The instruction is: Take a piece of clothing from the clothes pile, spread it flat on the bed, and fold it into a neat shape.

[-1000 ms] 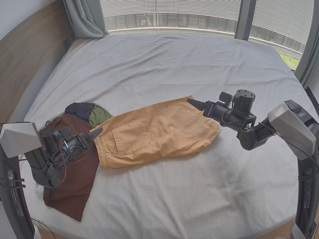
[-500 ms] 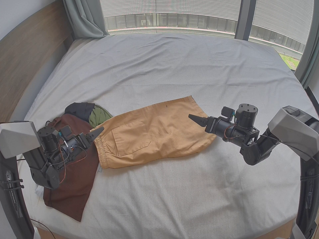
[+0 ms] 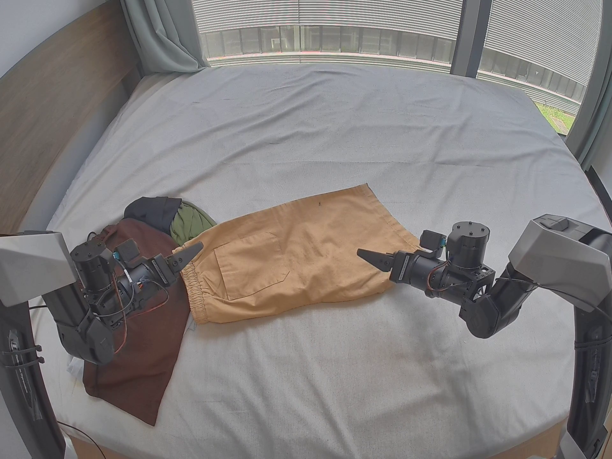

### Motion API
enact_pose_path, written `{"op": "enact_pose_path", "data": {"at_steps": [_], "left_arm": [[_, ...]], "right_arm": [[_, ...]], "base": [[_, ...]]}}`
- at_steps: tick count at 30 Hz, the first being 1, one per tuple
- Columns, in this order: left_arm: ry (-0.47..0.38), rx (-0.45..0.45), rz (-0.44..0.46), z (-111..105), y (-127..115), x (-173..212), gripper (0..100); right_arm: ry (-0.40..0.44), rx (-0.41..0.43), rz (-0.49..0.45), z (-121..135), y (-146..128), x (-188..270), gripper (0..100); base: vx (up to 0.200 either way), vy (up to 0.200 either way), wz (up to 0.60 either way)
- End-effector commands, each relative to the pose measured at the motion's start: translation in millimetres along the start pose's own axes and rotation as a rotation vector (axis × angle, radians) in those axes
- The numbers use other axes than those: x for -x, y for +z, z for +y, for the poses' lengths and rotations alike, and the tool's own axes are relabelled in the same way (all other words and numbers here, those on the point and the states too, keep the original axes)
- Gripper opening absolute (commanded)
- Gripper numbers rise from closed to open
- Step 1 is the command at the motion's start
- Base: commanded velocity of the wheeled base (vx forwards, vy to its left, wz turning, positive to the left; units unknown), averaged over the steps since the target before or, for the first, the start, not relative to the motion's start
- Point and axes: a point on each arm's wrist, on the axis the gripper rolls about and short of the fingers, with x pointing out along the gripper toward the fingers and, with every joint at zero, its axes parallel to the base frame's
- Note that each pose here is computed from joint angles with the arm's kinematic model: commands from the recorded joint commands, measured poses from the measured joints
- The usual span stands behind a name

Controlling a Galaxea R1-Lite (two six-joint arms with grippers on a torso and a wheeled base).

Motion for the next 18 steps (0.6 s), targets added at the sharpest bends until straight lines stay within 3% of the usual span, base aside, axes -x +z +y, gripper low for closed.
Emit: {"op": "enact_pose_path", "data": {"at_steps": [1, 8, 18], "left_arm": [[-0.005, -0.002, 0.0, -2, 0, 0, 100], [-0.004, -0.001, -0.001, -2, 0, 0, 100], [-0.001, -0.003, -0.007, 0, 2, 0, 100]], "right_arm": [[-0.005, -0.01, 0.029, 0, -8, 1, 100], [0.004, -0.018, 0.065, 7, -21, 1, 100], [-0.042, -0.04, 0.112, -4, -41, 2, 100]], "base": [[0.0, 0.0, 0.0], [0.0, 0.0, 0.0], [0.0, 0.0, 0.0]]}}
